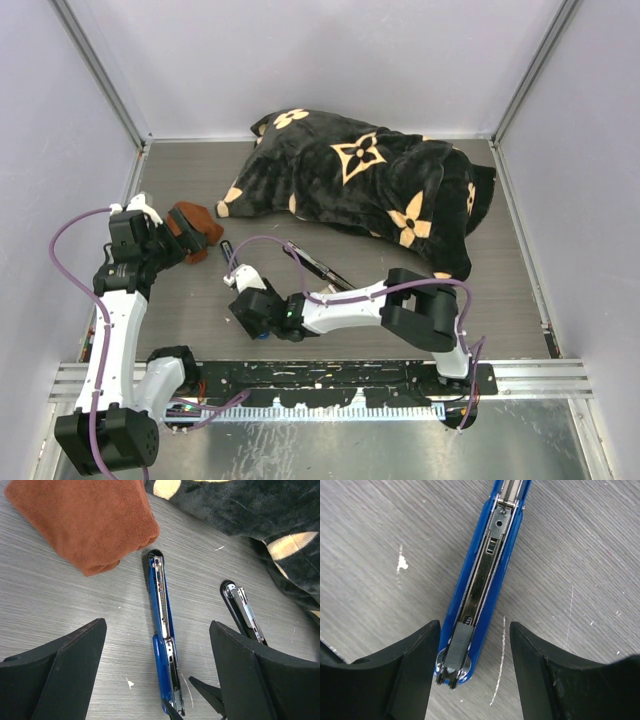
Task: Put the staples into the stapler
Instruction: Adjust the stapler at the center of the board.
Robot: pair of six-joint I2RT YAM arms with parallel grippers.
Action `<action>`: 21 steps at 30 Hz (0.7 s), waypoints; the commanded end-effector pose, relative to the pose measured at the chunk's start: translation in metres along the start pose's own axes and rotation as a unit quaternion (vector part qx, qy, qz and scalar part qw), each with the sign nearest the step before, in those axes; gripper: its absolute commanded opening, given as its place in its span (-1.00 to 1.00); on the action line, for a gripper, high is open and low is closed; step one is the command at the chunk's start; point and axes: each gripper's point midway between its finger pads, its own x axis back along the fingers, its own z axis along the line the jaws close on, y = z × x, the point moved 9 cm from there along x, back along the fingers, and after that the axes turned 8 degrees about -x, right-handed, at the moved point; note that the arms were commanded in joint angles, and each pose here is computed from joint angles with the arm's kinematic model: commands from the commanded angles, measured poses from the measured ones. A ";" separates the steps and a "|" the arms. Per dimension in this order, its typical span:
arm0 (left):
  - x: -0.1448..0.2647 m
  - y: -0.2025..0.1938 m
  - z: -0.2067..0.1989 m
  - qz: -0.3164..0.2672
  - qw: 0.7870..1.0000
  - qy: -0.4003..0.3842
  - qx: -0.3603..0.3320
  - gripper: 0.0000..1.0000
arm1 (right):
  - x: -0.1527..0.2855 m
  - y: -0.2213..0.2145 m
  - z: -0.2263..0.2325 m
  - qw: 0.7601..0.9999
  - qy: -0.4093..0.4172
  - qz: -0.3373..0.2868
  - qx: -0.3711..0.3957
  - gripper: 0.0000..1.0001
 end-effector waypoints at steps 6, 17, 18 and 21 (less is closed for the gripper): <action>0.007 0.010 -0.002 -0.024 1.000 -0.001 -0.009 0.73 | -0.006 0.013 0.004 0.999 -0.044 -0.027 0.017 -0.03; -0.023 -0.025 -0.003 0.002 0.994 -0.051 0.098 0.73 | 0.000 0.006 -0.032 0.999 -0.051 -0.001 0.018 -0.61; -0.026 -0.028 -0.003 0.003 0.993 -0.058 0.107 0.73 | 0.002 0.006 -0.037 0.999 -0.045 -0.002 0.017 -0.65; -0.036 -0.038 0.000 0.005 0.990 -0.065 0.127 0.73 | 0.010 0.004 -0.049 1.000 -0.015 -0.011 0.015 -0.73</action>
